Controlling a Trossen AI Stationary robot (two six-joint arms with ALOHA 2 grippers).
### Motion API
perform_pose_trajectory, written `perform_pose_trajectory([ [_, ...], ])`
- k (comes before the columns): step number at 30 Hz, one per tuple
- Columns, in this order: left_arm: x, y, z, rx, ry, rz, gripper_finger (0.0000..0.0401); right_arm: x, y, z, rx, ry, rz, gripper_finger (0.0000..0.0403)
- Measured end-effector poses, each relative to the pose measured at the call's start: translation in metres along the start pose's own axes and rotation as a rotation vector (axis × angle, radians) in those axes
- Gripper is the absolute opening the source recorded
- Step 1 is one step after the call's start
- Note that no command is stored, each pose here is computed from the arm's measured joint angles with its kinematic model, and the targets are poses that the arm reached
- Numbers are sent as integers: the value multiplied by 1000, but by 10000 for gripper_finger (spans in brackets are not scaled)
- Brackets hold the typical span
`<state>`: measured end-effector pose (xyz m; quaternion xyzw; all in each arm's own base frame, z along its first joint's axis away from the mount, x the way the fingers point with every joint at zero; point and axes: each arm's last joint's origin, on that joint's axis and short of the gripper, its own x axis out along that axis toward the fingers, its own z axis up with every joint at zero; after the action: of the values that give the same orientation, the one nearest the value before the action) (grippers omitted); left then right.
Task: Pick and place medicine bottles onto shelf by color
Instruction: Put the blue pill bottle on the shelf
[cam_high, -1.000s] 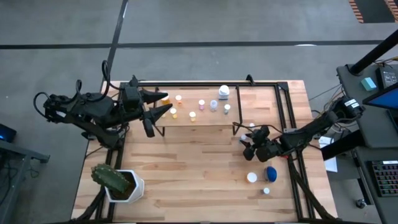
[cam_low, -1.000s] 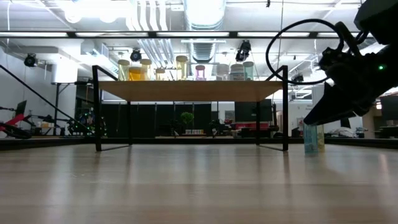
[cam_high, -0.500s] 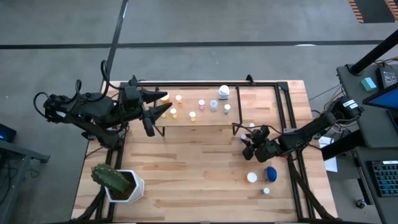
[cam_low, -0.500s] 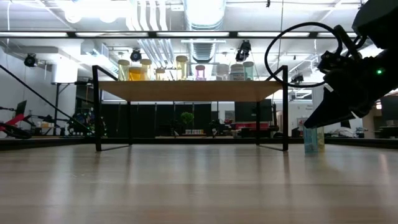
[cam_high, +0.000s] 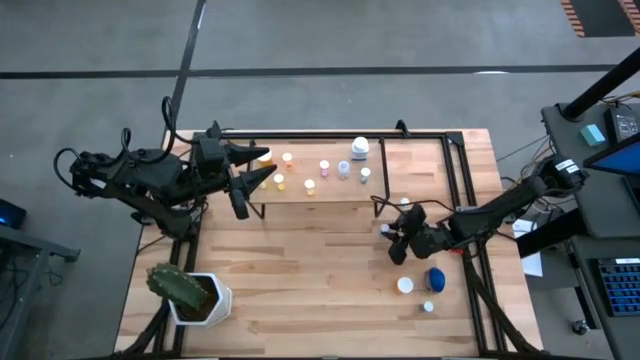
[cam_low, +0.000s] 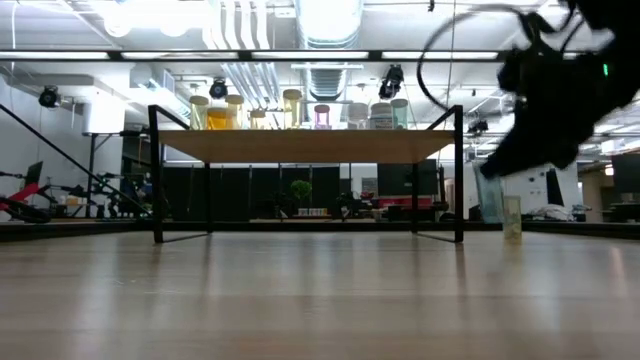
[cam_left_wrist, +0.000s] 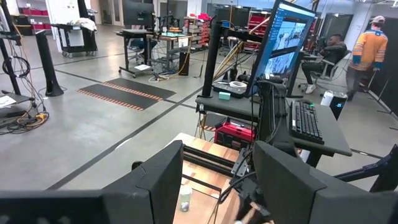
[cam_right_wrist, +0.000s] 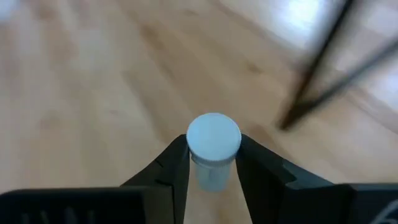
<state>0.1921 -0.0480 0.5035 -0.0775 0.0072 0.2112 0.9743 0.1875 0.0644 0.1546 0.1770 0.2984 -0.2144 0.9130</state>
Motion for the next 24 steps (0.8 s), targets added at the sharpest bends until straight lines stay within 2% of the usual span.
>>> perform_pose_trajectory([
  [4,0,0,0,2,2,0,180,-14,26,33,-6,-11,143,107],
  [8,0,0,0,16,2,1,180,-29,55,74,4,-113,197,106],
  [14,1,-1,-1,33,5,1,180,-31,87,137,-36,-286,72,105],
  [19,1,-1,-1,41,5,1,180,-4,91,179,-34,-261,-71,105],
  [24,1,-1,-1,53,5,1,180,28,86,201,-11,-205,-182,105],
])
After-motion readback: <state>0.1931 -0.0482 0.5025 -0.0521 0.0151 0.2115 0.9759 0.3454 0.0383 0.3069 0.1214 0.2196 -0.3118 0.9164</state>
